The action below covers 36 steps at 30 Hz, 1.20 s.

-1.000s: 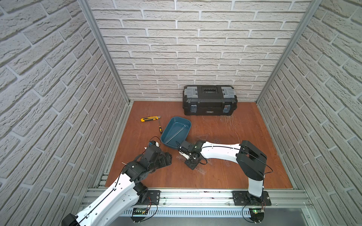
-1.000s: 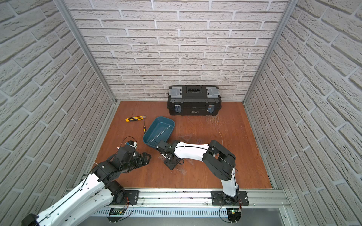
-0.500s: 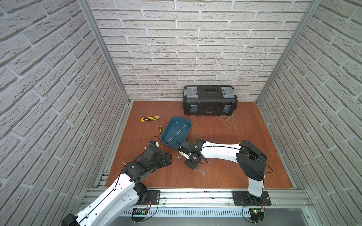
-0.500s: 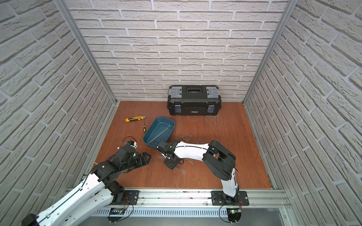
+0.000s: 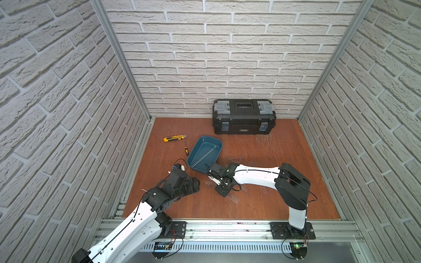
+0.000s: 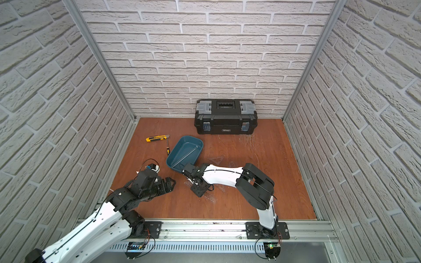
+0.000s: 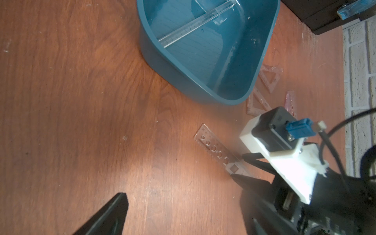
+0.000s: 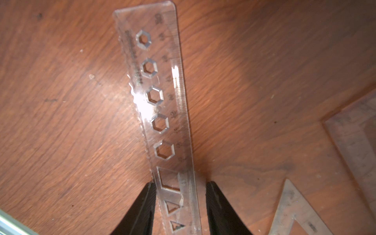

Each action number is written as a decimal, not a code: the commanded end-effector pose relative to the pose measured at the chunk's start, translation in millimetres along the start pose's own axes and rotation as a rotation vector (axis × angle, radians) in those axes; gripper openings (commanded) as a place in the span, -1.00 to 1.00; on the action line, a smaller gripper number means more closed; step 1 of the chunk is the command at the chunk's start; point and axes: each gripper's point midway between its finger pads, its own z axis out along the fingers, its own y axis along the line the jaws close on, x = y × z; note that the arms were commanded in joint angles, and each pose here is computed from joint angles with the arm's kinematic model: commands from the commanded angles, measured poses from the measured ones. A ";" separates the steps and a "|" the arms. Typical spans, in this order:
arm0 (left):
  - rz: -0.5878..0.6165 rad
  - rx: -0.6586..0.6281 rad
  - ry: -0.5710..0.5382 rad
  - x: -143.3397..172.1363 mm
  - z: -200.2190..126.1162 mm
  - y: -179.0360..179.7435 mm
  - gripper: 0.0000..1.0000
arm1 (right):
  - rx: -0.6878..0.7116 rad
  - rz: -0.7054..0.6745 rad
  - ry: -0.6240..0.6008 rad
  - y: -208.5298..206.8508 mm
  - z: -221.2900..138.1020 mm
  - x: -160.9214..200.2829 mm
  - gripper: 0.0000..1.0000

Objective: Put the scattered rulers into the storage box
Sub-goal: Pick up the ruler from the center of the board, then place the ruler in the storage box.

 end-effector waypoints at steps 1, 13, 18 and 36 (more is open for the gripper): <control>0.000 -0.008 -0.008 1.8 2.5 4.0 0.83 | 0.002 0.008 0.008 -0.9 4.1 -1.2 -0.11; 0.002 -0.007 -0.009 1.4 2.8 3.5 0.83 | -0.002 0.010 0.049 2.5 15.0 6.7 -0.15; 0.002 -0.008 -0.012 1.1 2.2 3.9 0.83 | -0.003 0.010 0.058 3.4 16.8 10.4 -0.32; 0.046 0.003 -0.084 -26.2 -16.8 -13.0 0.84 | -0.062 0.082 -0.091 -1.6 -61.3 -11.7 -0.95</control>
